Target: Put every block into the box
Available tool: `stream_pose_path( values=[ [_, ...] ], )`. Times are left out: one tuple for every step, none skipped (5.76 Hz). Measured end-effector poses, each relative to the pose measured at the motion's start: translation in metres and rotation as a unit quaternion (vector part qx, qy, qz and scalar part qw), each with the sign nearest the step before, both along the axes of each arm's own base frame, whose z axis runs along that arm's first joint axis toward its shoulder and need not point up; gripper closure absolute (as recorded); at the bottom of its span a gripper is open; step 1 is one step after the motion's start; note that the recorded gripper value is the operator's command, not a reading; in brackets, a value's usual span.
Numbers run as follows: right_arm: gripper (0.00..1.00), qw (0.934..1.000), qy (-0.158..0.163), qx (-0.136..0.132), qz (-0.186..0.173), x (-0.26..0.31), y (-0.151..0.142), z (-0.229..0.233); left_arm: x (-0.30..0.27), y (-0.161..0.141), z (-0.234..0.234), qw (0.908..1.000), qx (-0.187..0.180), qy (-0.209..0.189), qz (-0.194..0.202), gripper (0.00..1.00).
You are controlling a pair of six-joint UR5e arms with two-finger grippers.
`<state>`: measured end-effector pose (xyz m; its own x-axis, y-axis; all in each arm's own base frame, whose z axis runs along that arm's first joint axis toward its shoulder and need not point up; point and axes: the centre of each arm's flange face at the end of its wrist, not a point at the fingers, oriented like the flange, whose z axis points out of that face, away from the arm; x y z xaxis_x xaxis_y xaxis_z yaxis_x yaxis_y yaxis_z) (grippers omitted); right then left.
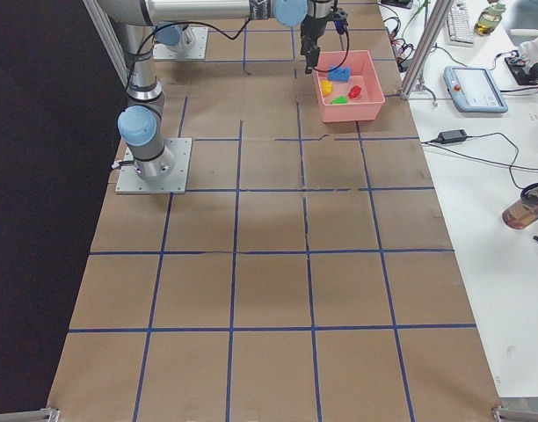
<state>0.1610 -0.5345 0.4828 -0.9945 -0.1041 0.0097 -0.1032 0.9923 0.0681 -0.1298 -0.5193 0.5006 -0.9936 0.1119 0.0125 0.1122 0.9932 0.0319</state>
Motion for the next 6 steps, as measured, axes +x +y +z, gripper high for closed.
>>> stream_pose_path(
  values=[
    [0.01, 0.9998, 0.017, 0.011, -0.005, -0.010, 0.022, 0.009, 0.000, 0.001, 0.003, 1.0000, -0.003, -0.002, 0.001, 0.01],
    [0.01, 0.9997, 0.020, 0.014, -0.009, -0.012, 0.034, 0.012, 0.000, 0.005, 0.007, 1.0000, -0.007, -0.004, 0.001, 0.01],
    [0.01, 0.9996, 0.015, 0.016, -0.019, -0.011, 0.039, 0.013, 0.000, 0.008, 0.009, 1.0000, -0.008, -0.005, 0.001, 0.01],
    [0.01, 0.9994, 0.009, 0.017, -0.030, -0.009, 0.041, 0.013, 0.000, 0.007, 0.008, 1.0000, -0.008, -0.005, 0.000, 0.01],
    [0.01, 0.9993, 0.007, 0.018, -0.032, -0.008, 0.041, 0.012, 0.001, 0.008, 0.010, 0.9999, -0.010, -0.005, 0.000, 0.01],
    [0.01, 0.9993, 0.006, 0.018, -0.032, -0.008, 0.041, 0.012, 0.001, 0.010, 0.013, 0.9999, -0.011, -0.006, 0.000, 0.01]
  ],
)
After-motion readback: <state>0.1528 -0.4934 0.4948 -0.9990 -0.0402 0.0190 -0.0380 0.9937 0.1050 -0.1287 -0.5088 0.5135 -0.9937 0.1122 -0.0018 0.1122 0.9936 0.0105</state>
